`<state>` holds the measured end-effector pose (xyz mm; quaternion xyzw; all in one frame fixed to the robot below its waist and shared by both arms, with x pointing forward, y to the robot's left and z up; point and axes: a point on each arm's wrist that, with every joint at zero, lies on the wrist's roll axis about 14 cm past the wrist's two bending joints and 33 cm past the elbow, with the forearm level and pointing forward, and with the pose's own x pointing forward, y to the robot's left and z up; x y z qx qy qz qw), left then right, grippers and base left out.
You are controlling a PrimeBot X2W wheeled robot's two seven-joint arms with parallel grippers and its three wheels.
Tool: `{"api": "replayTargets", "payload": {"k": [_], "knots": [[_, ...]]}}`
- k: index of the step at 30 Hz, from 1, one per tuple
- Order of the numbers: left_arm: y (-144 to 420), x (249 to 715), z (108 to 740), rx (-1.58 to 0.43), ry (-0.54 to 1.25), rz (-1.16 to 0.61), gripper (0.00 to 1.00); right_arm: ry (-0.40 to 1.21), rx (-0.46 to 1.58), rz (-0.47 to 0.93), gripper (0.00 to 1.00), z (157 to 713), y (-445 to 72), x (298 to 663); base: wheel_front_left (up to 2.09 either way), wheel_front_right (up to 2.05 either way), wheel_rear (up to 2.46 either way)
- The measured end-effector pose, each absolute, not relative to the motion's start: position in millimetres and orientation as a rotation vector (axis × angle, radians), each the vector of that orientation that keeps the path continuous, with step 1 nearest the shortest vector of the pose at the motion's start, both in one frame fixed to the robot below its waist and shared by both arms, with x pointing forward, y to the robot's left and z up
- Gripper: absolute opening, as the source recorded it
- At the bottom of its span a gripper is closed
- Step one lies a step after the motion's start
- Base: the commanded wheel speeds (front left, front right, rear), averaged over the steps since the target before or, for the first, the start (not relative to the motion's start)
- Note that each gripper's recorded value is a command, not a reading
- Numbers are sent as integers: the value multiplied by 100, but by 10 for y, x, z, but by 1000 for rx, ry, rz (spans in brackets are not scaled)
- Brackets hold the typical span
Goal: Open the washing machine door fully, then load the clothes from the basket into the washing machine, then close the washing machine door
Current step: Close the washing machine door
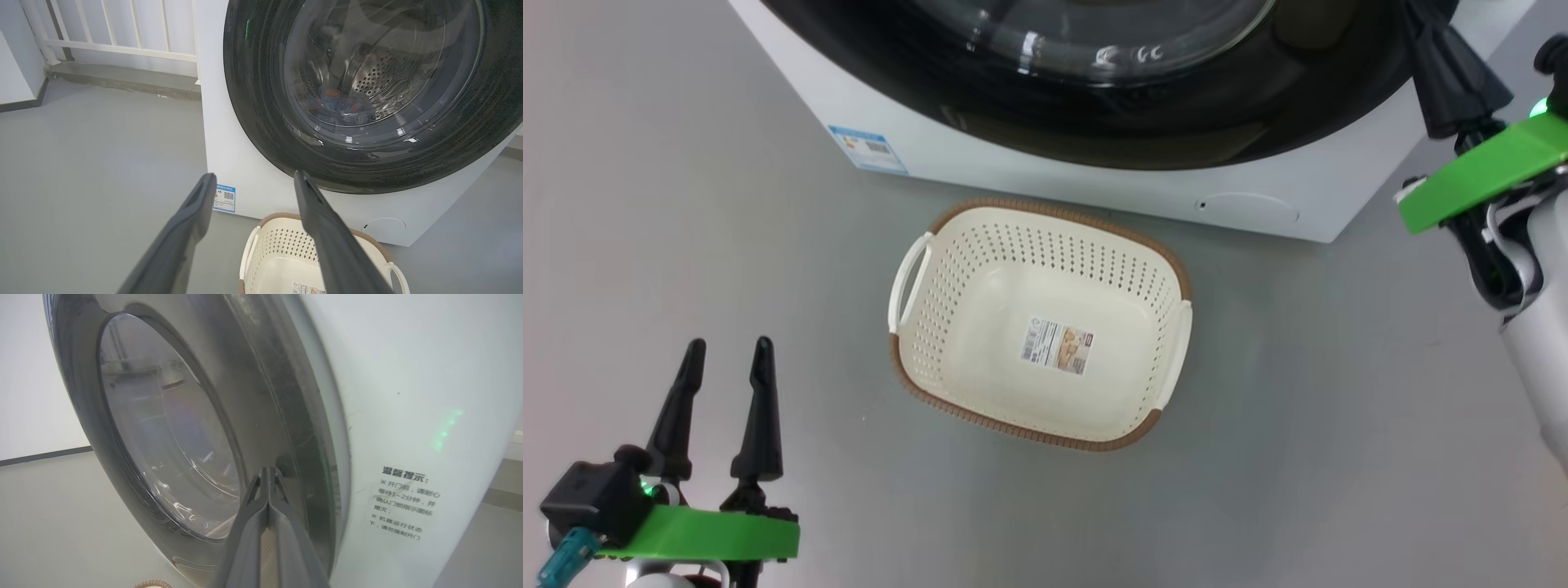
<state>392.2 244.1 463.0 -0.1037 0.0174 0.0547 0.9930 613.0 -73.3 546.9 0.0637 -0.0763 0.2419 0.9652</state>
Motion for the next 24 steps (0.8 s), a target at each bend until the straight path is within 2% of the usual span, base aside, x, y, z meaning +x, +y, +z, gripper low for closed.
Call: {"api": "replayTargets", "payload": {"k": [1, 2, 3, 4, 10, 24], "knots": [[2433, 3920, 4642, -209, 32, 107, 100, -152, 128, 485, 47, 5471, -755, 6107, 0, 0, 0], [2425, 3914, 4654, -211, 29, 104, 100, -150, 127, 483, 59, 5474, -766, 6075, 0, 0, 0], [2418, 3910, 4668, -212, 25, 101, 100, -149, 127, 484, 89, 5480, -768, 6043, 0, 0, 0], [2409, 3902, 4680, -213, 22, 98, 100, -147, 126, 488, 100, 5482, -759, 6002, 0, 0, 0], [2332, 3842, 4759, -224, 3, 73, 100, -139, 128, 508, 100, 5525, -721, 5701, 0, 0, 0], [2124, 3793, 4920, -233, -39, -3, 100, -146, 139, 455, 100, 5623, -1032, 5109, 0, 0, 0]]}}
